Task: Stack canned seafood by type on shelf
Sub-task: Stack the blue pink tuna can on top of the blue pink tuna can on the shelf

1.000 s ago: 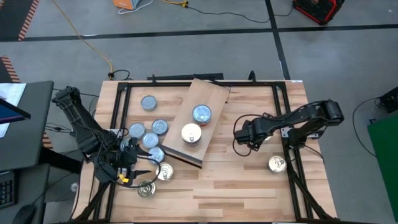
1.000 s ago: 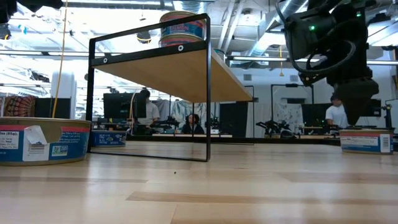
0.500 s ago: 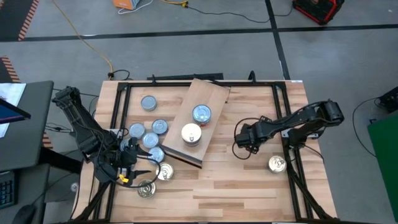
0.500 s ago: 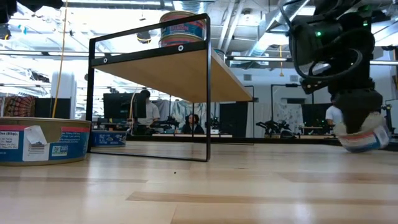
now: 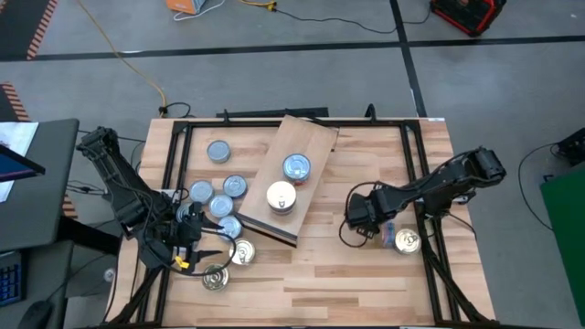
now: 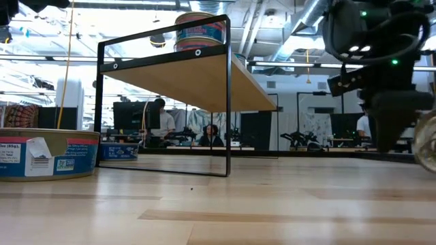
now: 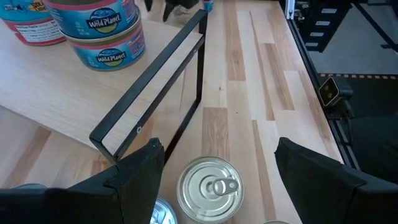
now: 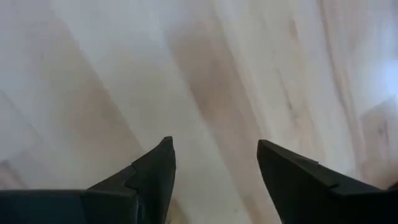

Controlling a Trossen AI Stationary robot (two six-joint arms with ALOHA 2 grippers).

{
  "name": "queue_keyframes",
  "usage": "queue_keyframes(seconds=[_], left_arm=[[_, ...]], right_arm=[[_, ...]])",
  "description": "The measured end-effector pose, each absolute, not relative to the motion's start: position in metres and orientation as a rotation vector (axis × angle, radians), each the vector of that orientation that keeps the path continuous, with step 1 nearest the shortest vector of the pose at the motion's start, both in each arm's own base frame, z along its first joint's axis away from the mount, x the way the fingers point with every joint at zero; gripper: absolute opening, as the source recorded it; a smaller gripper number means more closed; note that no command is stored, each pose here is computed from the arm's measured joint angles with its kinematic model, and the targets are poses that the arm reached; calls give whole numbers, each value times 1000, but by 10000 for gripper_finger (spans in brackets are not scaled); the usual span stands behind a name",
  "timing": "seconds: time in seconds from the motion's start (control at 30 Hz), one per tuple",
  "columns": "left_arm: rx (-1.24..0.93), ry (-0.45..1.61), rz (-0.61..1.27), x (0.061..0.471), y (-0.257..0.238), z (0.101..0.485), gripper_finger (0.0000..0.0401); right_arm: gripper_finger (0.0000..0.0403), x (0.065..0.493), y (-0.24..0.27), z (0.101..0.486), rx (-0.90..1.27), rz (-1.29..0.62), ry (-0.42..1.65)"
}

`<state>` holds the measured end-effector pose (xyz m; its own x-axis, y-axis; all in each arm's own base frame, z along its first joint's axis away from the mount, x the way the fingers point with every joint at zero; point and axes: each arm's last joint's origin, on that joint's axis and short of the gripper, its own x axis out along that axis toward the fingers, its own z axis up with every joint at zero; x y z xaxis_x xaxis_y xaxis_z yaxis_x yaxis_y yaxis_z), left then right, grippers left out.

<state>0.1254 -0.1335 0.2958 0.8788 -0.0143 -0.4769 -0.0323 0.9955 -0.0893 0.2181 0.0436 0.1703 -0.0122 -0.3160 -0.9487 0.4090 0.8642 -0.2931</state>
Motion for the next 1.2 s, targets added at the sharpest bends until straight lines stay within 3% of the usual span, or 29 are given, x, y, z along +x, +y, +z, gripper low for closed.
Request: queue_keyframes(seconds=[0.13,0.23,0.4,0.7,0.87,1.2], left_arm=[[-129,504,8,125,-134,296,297],[-199,537,-19,125,-135,295,297],[-192,556,-34,125,-137,293,297],[-195,554,-34,125,-137,294,297],[-224,568,-44,125,-137,293,297],[-207,585,-68,125,-138,293,297]], right_arm=[[264,222,45,195,206,-595,1531],[264,226,66,217,488,-423,1615],[264,225,117,240,576,-268,1629],[265,186,165,241,746,-614,1683],[276,173,180,241,772,-679,1641],[374,161,200,240,873,-743,1538]])
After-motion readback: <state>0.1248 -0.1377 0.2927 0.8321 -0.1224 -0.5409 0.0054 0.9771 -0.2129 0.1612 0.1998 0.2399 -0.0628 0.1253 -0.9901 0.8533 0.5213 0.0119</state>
